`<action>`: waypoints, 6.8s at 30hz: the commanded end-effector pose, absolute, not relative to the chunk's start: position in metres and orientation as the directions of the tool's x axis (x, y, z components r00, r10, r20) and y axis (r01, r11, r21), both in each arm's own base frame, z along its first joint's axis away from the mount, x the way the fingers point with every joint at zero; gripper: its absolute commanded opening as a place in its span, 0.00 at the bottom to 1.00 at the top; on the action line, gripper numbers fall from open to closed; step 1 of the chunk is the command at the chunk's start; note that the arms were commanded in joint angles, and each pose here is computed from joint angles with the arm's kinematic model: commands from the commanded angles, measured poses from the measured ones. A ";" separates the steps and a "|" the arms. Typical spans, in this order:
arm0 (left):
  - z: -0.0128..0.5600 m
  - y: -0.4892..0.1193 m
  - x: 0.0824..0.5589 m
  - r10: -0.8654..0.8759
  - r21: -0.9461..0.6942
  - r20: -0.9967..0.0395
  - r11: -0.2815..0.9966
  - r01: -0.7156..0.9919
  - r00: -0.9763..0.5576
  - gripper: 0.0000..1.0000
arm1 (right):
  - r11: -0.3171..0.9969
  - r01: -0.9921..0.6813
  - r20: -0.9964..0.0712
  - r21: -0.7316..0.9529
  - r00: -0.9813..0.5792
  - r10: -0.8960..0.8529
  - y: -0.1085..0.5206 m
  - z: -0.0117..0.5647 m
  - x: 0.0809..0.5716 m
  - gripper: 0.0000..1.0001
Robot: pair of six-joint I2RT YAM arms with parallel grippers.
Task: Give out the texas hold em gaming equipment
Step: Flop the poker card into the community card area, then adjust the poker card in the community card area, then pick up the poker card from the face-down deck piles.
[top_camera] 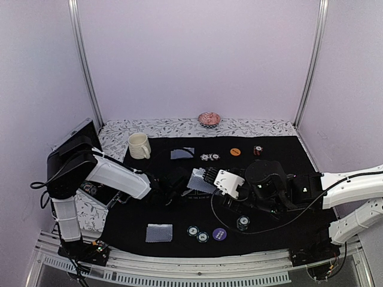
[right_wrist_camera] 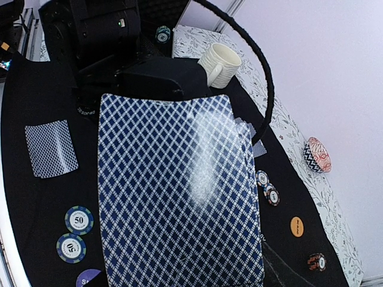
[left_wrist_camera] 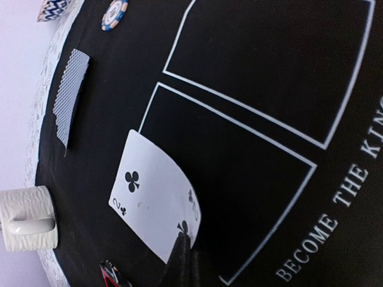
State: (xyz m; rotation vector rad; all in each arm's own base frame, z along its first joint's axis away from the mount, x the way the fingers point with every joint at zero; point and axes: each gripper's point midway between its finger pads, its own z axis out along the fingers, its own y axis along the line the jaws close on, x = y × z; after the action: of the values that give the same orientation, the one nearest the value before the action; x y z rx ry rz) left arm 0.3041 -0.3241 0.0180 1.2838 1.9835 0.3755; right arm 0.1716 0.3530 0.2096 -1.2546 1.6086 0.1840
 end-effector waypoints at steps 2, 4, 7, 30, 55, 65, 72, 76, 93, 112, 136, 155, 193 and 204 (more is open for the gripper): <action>-0.001 -0.327 0.290 0.871 0.519 -0.423 0.460 0.721 -0.251 0.00 | 0.471 -0.764 -0.784 -0.441 0.072 -0.617 0.344 0.214 0.176 0.56; -0.008 -0.330 0.281 0.869 0.479 -0.428 0.451 0.753 -0.248 0.00 | 0.472 -0.763 -0.784 -0.441 0.071 -0.617 0.344 0.214 0.177 0.56; -0.009 -0.338 0.267 0.859 0.415 -0.457 0.435 0.799 -0.230 0.00 | 0.474 -0.763 -0.784 -0.440 0.069 -0.617 0.343 0.213 0.178 0.56; 0.006 -0.344 0.280 0.784 0.323 -0.544 0.525 0.788 -0.299 0.00 | 0.482 -0.760 -0.789 -0.435 0.064 -0.611 0.340 0.215 0.178 0.57; 0.021 -0.340 0.272 0.775 0.271 -0.552 0.515 0.813 -0.307 0.37 | 0.489 -0.757 -0.790 -0.434 0.059 -0.610 0.338 0.216 0.178 0.57; 0.071 -0.321 0.258 0.640 0.157 -0.688 0.592 0.790 -0.342 0.39 | 0.484 -0.759 -0.787 -0.435 0.059 -0.615 0.339 0.214 0.178 0.57; 0.039 -0.306 0.268 0.626 0.083 -0.611 0.659 0.748 -0.484 0.55 | 0.480 -0.761 -0.787 -0.437 0.065 -0.613 0.342 0.214 0.178 0.57; 0.031 -0.308 0.279 0.618 0.105 -0.606 0.686 0.720 -0.501 0.75 | 0.481 -0.762 -0.788 -0.434 0.062 -0.613 0.341 0.213 0.178 0.57; 0.010 -0.300 0.306 0.598 0.200 -0.563 0.768 0.608 -0.570 0.67 | 0.488 -0.765 -0.792 -0.421 0.048 -0.608 0.337 0.209 0.176 0.57; 0.004 -0.271 0.307 0.615 0.282 -0.525 0.778 0.562 -0.589 0.67 | 0.480 -0.771 -0.794 -0.418 0.053 -0.606 0.341 0.211 0.175 0.56; 0.249 -0.334 0.232 0.133 -0.358 -0.862 0.525 0.772 -0.489 0.98 | 0.438 -0.785 -0.777 -0.438 0.086 -0.623 0.361 0.209 0.177 0.56; 0.208 -0.373 0.210 0.265 -0.508 -0.729 0.410 0.758 -0.632 0.87 | 0.426 -0.793 -0.781 -0.435 0.097 -0.617 0.368 0.210 0.175 0.56; 0.236 -0.362 0.188 0.263 -0.573 -0.716 0.306 0.760 -0.646 0.00 | 0.442 -0.783 -0.785 -0.438 0.092 -0.613 0.359 0.211 0.176 0.56; 0.277 -0.357 0.173 0.229 -0.564 -0.768 0.200 0.801 -0.598 0.00 | 0.454 -0.783 -0.787 -0.426 0.073 -0.612 0.352 0.201 0.179 0.56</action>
State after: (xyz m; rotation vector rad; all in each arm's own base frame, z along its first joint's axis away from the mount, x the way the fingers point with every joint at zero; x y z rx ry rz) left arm 0.1757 -0.3613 0.2424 0.9435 2.0581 -1.3537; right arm 0.1729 0.3581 0.1929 -1.2993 1.6241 0.1792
